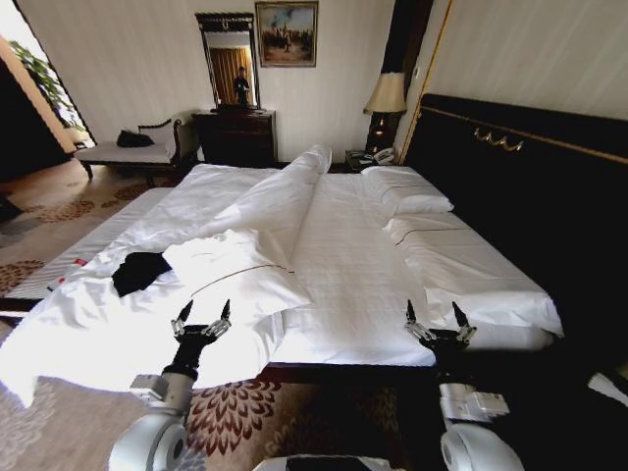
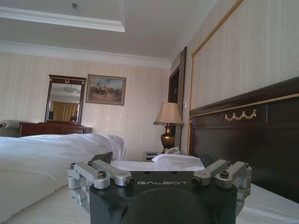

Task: Fold the clothes on the bed.

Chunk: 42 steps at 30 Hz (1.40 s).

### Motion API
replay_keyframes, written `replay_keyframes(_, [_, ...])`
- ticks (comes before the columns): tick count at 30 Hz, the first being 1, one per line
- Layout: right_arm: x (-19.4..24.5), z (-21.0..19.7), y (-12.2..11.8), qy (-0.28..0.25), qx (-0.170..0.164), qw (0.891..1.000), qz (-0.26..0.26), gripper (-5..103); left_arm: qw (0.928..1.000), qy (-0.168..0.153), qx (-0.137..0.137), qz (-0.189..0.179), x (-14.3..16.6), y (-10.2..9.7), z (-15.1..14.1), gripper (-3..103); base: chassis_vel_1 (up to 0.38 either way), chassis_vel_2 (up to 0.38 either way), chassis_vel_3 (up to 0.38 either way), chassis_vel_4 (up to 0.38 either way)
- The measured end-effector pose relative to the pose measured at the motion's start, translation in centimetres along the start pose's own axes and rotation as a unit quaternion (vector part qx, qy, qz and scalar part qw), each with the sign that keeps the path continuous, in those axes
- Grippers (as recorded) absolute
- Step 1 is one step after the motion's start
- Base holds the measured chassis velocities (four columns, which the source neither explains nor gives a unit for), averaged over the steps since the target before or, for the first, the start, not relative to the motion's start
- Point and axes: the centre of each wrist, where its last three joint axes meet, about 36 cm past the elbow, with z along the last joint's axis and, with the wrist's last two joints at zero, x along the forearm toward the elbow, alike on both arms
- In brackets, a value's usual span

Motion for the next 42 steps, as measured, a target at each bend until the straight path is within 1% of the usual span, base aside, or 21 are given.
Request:
replay_keyframes(16, [-0.11,0.14,0.04,-0.015,-0.001,1.0,0.001,100,1.0,-0.001,-0.001,-0.001,0.13,-0.09,-0.03,100,-0.092,0.099,0.083,-0.094])
replay_keyframes(25, [-0.17,0.6,0.02,-0.013,0.012,1.0,-0.006,100,1.0,-0.008,0.0,-0.004,0.04,0.1,-0.39,100,0.0,0.0,0.0,0.0])
replay_keyframes(42, [-0.07,0.94,0.27,-0.013,0.008,1.0,-0.007,100,1.0,-0.008,0.003,-0.003,-0.19,0.09,-0.28,100,0.006,0.01,-0.012,-0.011])
